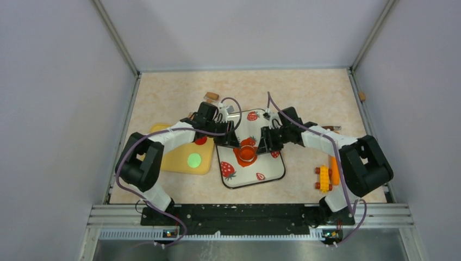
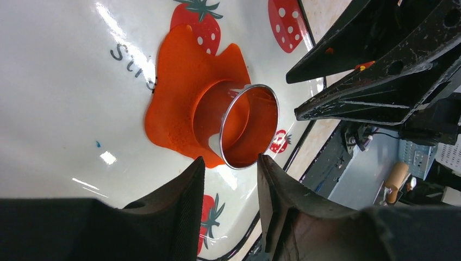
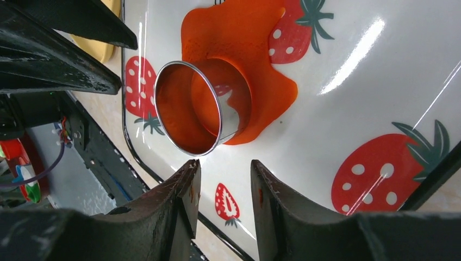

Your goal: Roll out the dumpling wrappers from the dough

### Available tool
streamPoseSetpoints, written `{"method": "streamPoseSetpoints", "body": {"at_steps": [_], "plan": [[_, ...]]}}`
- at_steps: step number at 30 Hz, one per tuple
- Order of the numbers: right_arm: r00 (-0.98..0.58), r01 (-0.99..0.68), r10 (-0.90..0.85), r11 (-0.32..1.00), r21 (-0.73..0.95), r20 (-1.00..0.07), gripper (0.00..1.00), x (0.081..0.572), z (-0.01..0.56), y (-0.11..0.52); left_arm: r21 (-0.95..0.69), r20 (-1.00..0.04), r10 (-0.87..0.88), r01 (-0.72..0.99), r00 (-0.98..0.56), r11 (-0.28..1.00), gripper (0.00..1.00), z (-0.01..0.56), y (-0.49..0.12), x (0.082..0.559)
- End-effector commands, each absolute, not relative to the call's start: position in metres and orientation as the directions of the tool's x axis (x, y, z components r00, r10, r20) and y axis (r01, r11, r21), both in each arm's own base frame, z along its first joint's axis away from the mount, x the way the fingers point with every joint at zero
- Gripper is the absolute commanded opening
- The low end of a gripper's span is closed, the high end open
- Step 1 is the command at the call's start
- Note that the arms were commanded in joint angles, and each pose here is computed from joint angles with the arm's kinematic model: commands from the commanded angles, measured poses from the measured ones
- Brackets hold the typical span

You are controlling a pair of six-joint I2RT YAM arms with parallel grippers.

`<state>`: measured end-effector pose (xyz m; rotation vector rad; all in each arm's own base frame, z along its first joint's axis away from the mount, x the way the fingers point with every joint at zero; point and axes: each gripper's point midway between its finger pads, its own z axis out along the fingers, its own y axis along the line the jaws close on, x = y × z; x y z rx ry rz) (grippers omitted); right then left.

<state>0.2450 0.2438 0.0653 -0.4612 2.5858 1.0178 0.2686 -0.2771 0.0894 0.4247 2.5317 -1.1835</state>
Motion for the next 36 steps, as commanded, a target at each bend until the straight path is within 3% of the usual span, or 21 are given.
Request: {"method": "streamPoseSetpoints", "body": {"at_steps": [1, 13, 22, 26, 30, 33, 36], "plan": [[-0.881, -0.427, -0.148, 0.657, 0.621, -0.449, 0.39, 0.263, 0.08, 0.258, -0.702, -0.416, 0.137, 0.414, -0.899, 0.58, 0.42, 0.09, -0.287, 0.275], [-0.896, -0.407, -0.147, 0.65, 0.642, -0.419, 0.3, 0.271, 0.075, 0.265, -0.676, -0.411, 0.192, 0.439, -0.891, 0.592, 0.42, 0.077, -0.294, 0.273], [-0.91, -0.386, -0.155, 0.659, 0.645, -0.385, 0.24, 0.268, 0.061, 0.264, -0.668, -0.375, 0.206, 0.418, -0.904, 0.615, 0.32, 0.063, -0.293, 0.274], [-0.915, -0.376, -0.159, 0.663, 0.647, -0.37, 0.18, 0.267, 0.055, 0.264, -0.667, -0.361, 0.212, 0.41, -0.908, 0.622, 0.23, 0.057, -0.291, 0.272], [-0.919, -0.372, -0.162, 0.666, 0.647, -0.361, 0.09, 0.266, 0.051, 0.264, -0.645, -0.336, 0.228, 0.4, -0.914, 0.652, 0.01, 0.043, -0.285, 0.27], [-0.92, -0.371, -0.173, 0.677, 0.636, -0.352, 0.0, 0.262, 0.044, 0.26, -0.631, -0.318, 0.252, 0.403, -0.914, 0.663, 0.0, 0.039, -0.282, 0.269], [-0.921, -0.371, -0.189, 0.694, 0.617, -0.341, 0.0, 0.258, 0.034, 0.254, -0.616, -0.312, 0.265, 0.407, -0.912, 0.675, 0.0, 0.033, -0.279, 0.268]]}}
